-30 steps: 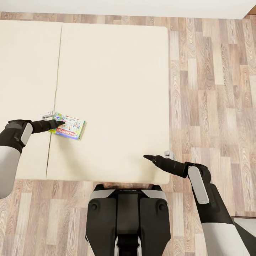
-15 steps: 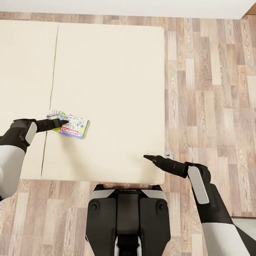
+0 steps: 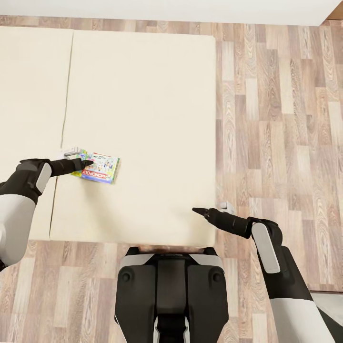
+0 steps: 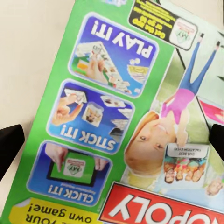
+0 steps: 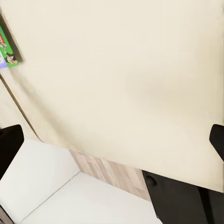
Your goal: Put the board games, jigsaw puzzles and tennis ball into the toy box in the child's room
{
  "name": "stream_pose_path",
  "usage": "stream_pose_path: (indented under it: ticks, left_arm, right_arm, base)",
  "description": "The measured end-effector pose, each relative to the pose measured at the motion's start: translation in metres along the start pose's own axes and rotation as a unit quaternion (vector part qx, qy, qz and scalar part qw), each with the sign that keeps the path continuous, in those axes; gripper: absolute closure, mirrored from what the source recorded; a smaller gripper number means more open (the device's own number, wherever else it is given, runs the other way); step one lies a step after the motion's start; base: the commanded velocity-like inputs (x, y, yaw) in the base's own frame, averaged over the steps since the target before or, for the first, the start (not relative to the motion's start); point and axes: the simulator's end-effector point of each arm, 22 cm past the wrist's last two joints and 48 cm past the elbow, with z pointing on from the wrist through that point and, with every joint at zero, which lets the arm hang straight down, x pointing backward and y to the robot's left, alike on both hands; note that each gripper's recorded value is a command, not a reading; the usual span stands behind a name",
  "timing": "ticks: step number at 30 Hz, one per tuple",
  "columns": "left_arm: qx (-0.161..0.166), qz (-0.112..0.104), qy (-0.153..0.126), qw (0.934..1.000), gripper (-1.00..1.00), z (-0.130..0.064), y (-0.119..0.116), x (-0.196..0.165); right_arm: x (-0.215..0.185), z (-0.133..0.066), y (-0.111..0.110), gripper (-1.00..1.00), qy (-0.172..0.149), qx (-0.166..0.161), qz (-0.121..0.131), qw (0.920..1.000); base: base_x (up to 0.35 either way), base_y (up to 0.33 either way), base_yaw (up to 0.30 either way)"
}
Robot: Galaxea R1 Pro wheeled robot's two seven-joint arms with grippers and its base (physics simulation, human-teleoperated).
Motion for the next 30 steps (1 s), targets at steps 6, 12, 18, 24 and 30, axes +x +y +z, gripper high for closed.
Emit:
stream_pose_path:
  ticks: [6, 12, 18, 24, 30]
  left_arm:
    - [0.0, 0.0, 0.0, 1.0, -1.0, 0.0, 0.0, 0.001]
    - [0.0, 0.0, 0.001, 1.0, -1.0, 0.0, 0.0, 0.001]
    - [0.0, -0.001, 0.002, 1.0, -1.0, 0.001, 0.0, 0.002]
    - [0.003, -0.013, 0.011, 0.9999, -1.0, -0.001, 0.005, 0.009]
    - [-0.008, -0.002, 0.005, 1.0, -1.0, -0.002, 0.011, 0.004]
  right_arm:
    - [0.0, 0.0, 0.0, -1.0, 0.0, 0.0, 0.0, 1.0]
    - [0.0, 0.0, 0.0, -1.0, 0.0, 0.0, 0.0, 1.0]
    - [0.0, 0.0, 0.0, -1.0, 0.0, 0.0, 0.0, 1.0]
    - [0.0, -0.001, 0.001, -1.0, -0.001, 0.0, -0.001, 1.0]
    - [0.0, 0.0, 0.0, -1.0, 0.0, 0.0, 0.0, 1.0]
  base:
    - [0.0, -0.194, 0.0]
    - [0.0, -0.13, 0.0]
    - [0.0, -0.166, 0.0]
    - [0.0, -0.112, 0.0]
    - [0.0, -0.156, 0.0]
